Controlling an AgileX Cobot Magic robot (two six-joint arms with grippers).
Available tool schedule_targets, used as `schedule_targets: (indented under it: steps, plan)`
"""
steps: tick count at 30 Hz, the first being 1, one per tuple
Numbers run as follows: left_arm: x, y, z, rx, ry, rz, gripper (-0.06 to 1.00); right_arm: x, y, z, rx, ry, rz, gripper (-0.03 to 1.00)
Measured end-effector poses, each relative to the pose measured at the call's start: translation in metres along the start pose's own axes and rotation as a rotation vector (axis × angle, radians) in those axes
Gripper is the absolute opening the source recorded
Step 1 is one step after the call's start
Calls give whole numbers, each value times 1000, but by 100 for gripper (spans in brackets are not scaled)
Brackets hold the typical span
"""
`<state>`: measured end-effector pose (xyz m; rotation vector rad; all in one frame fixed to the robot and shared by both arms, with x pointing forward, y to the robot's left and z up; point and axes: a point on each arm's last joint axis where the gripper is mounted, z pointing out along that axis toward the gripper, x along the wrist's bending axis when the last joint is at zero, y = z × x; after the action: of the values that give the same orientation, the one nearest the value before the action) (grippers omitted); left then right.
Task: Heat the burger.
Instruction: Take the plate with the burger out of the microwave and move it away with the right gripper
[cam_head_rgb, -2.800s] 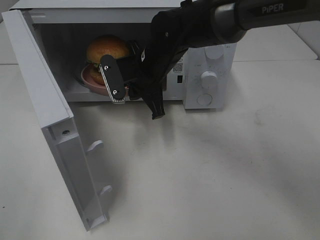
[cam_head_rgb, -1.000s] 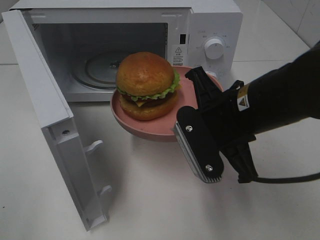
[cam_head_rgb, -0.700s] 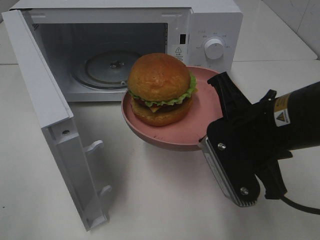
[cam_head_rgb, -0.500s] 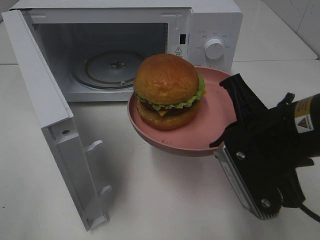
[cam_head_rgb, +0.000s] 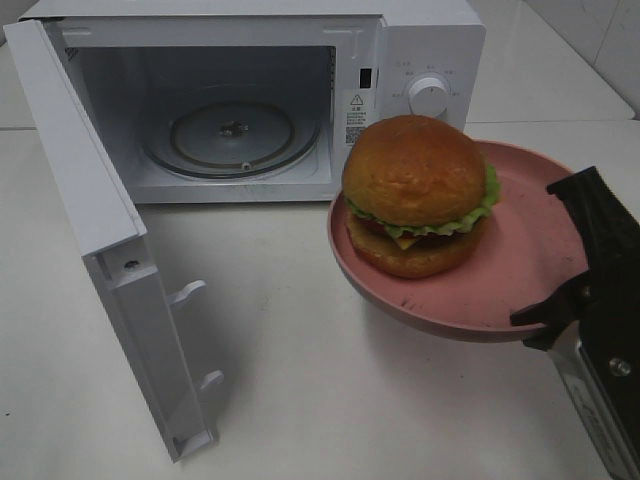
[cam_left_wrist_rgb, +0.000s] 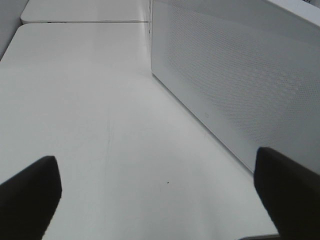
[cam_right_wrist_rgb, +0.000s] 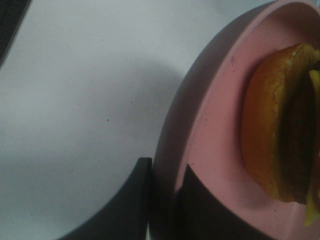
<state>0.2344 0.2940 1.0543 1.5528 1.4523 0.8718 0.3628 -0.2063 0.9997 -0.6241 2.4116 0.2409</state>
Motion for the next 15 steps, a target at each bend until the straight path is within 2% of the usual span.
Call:
schedule_targets:
  steps: [7, 15]
  plan:
    - [0, 0, 0, 0, 0, 0, 99, 12, -10, -9, 83, -9, 133, 11]
    - [0, 0, 0, 0, 0, 0, 99, 11, -19, -10, 175, -38, 269, 11]
